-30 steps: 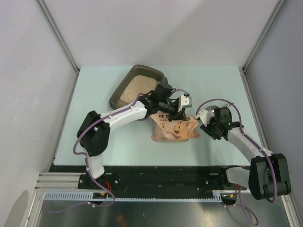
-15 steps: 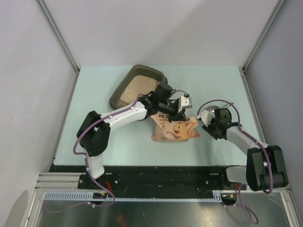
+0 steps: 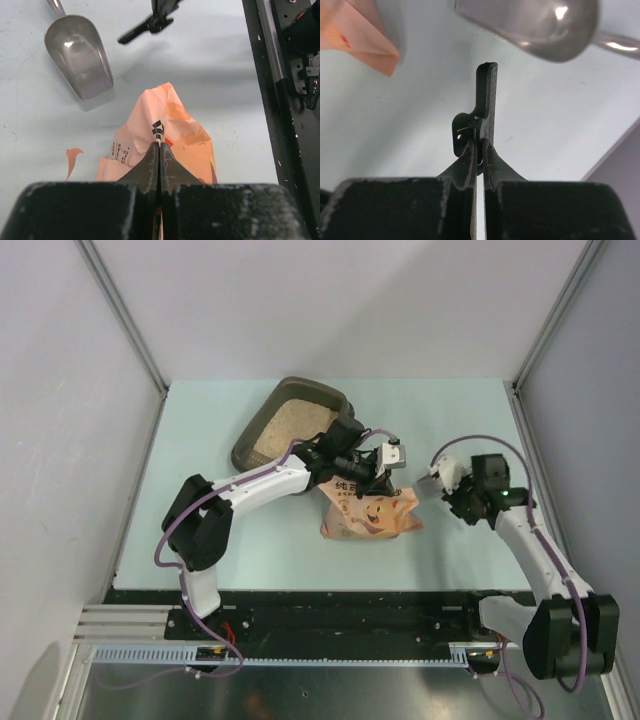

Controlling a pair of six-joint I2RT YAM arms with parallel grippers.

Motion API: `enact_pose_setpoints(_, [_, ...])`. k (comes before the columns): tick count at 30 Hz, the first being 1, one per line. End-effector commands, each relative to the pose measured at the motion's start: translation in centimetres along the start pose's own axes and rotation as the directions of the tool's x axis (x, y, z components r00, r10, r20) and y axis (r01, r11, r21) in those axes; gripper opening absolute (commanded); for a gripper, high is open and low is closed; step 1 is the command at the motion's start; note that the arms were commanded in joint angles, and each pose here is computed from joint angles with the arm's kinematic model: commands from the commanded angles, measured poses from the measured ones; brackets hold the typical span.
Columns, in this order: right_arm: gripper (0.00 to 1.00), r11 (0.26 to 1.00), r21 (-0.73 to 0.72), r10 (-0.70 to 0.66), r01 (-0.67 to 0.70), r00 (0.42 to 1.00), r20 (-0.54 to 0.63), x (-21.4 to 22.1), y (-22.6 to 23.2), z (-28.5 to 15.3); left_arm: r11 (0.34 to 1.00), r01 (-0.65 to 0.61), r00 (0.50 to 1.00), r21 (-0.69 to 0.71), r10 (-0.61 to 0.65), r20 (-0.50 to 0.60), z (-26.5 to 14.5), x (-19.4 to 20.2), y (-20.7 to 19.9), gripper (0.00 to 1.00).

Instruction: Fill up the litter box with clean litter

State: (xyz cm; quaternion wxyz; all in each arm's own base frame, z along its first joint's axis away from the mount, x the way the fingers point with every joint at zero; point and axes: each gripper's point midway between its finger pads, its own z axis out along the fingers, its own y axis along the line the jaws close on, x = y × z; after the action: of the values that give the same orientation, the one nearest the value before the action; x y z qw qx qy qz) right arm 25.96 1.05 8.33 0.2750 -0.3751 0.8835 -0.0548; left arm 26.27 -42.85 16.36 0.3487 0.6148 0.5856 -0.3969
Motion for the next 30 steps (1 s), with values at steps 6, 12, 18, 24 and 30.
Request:
enact_pose_setpoints(6, [0.0, 0.892, -0.445, 0.025, 0.086, 0.971, 0.237, -3.6, 5.8, -11.7, 1.0, -0.025, 0.999, 0.009, 0.025, 0.031, -1.3, -1.9, -0.5, 0.0])
enact_pose_setpoints(12, [0.0, 0.782, -0.596, 0.014, 0.184, 0.95, 0.311, -3.4, 8.9, -13.8, 1.0, -0.024, 0.999, -0.01, 0.024, 0.032, -1.4, -2.4, -0.1, 0.0])
enact_pose_setpoints(18, [0.0, 0.686, -0.683, 0.011, 0.251, 0.935, 0.354, -6.1, 10.5, -13.7, 0.991, -0.093, 0.995, -0.094, 0.096, 0.036, -2.7, -3.7, 0.7, 0.0])
enact_pose_setpoints(24, [0.0, 0.674, -0.693, 0.023, 0.254, 0.931, 0.364, -9.6, 11.1, -11.6, 0.986, -0.148, 0.987, -0.071, 0.152, 0.054, -3.4, -4.1, -0.4, 0.0])
enact_pose_setpoints(30, [0.0, 0.693, -0.693, 0.051, 0.198, 0.946, 0.321, -10.7, 9.1, -9.8, 0.983, -0.174, 0.983, -0.06, 0.177, 0.041, -3.5, -3.1, -0.5, 0.0])
